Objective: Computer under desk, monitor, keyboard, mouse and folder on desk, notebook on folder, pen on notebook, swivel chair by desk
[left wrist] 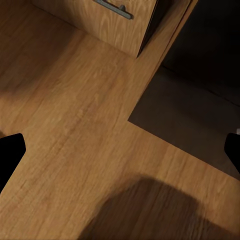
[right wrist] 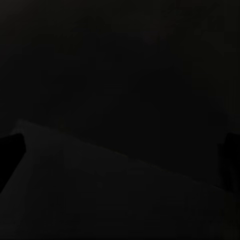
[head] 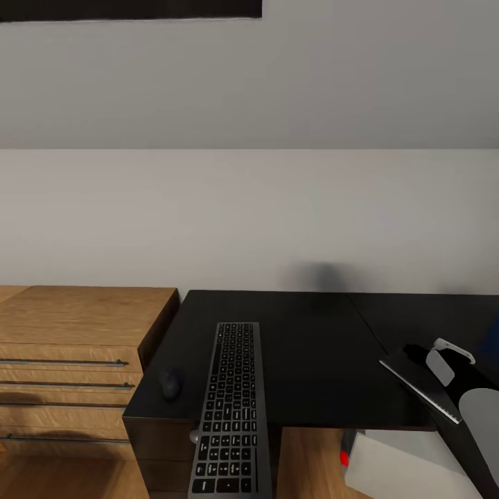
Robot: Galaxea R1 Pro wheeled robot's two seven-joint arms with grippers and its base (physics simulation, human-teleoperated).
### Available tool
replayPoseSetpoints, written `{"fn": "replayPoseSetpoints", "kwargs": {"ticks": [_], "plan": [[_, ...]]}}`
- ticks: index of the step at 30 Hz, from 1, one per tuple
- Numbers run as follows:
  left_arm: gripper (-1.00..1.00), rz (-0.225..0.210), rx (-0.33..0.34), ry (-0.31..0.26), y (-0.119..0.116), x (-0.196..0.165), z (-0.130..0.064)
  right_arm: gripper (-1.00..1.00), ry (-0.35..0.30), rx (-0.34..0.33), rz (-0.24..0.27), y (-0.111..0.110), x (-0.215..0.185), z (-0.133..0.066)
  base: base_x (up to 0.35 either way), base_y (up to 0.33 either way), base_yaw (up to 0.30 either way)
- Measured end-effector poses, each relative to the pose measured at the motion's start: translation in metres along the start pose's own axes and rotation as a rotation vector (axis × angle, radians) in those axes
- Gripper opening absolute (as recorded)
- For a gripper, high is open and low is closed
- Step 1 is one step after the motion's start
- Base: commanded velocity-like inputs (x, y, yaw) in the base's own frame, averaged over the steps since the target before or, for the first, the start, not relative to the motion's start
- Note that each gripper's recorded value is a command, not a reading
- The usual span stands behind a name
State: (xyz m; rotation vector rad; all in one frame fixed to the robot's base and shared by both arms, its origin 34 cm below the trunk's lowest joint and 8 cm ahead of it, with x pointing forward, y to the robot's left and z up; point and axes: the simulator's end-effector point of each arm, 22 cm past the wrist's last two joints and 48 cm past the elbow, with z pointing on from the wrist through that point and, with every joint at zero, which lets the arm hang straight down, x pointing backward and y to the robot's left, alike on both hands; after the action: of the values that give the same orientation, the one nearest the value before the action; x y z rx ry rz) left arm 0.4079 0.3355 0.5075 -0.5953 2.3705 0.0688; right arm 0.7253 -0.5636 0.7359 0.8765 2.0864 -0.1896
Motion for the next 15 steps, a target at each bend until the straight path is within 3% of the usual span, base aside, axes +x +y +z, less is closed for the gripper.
{"fn": "replayPoseSetpoints", "kwargs": {"ticks": [9, 15], "plan": [[1.00, 0.001, 0.002, 0.001, -0.0005, 0.0003, 0.0001, 1.00, 0.001, -0.006, 0.009, 0.0022, 0.0006, 0.0001, -0.162, 0.034, 0.000], [1.00, 0.001, 0.002, 0.000, -0.0006, 0.0002, 0.0000, 1.00, 0.000, -0.005, 0.005, 0.0019, 0.0004, -0.0001, -0.062, 0.025, 0.000]]}}
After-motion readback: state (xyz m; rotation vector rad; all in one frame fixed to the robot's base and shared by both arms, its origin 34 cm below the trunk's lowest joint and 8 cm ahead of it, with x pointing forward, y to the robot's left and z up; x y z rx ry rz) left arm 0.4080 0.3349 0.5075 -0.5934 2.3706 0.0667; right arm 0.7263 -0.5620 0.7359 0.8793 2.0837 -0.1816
